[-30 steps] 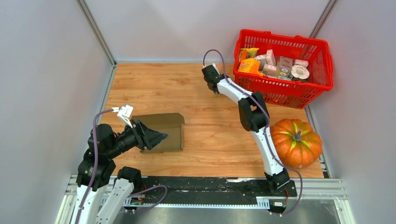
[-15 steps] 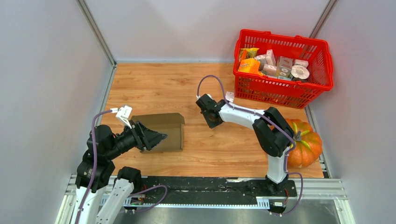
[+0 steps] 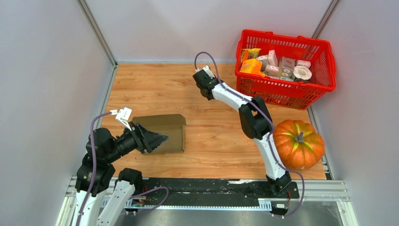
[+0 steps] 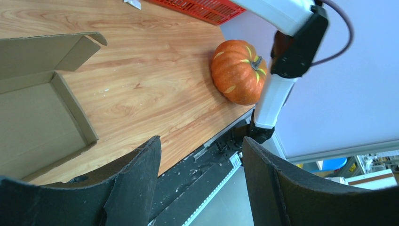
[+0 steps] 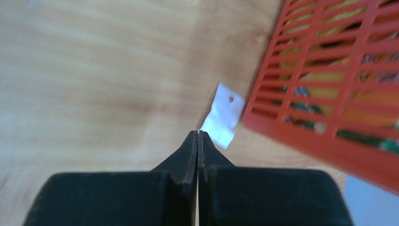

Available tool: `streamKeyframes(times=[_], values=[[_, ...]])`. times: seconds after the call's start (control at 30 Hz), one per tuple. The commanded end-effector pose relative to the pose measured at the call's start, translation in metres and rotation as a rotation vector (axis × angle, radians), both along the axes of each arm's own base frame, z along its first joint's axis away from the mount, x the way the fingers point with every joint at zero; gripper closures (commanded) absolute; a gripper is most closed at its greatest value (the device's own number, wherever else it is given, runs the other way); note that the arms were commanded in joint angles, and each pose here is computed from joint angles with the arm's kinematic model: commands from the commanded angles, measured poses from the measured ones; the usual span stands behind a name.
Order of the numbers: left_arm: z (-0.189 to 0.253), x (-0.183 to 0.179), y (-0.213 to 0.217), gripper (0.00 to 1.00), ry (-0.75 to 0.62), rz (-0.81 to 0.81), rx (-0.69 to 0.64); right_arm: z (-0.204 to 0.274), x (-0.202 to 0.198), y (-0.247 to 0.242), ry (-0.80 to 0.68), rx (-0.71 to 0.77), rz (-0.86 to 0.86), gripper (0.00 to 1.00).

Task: Fold the paper box

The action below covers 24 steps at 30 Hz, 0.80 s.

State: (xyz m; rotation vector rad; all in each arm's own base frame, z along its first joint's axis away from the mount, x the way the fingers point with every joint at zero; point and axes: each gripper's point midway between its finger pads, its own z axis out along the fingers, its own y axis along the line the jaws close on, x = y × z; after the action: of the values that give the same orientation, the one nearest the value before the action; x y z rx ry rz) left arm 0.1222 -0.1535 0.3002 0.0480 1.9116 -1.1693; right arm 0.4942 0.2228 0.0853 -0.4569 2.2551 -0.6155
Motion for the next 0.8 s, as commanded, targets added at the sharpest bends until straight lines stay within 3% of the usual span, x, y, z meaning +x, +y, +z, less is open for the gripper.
streamKeyframes(times=[0.0, 0.23, 0.47, 0.77], values=[[0.015, -0.006, -0.002, 0.28, -0.056, -0.026, -0.02, 0.011, 0.035, -0.044, -0.044, -0.18, -0.065, 1.0], [0.01, -0.004, -0.002, 0.28, -0.054, -0.025, -0.007, -0.005, 0.058, -0.072, -0.025, -0.239, -0.096, 1.0], [0.01, -0.003, -0.003, 0.28, -0.049, -0.028, -0.012, -0.045, 0.038, -0.07, 0.093, -0.162, -0.052, 1.0], [0.015, -0.007, -0.002, 0.28, -0.053, -0.031, -0.017, -0.057, 0.007, -0.066, 0.18, -0.087, -0.056, 1.0]])
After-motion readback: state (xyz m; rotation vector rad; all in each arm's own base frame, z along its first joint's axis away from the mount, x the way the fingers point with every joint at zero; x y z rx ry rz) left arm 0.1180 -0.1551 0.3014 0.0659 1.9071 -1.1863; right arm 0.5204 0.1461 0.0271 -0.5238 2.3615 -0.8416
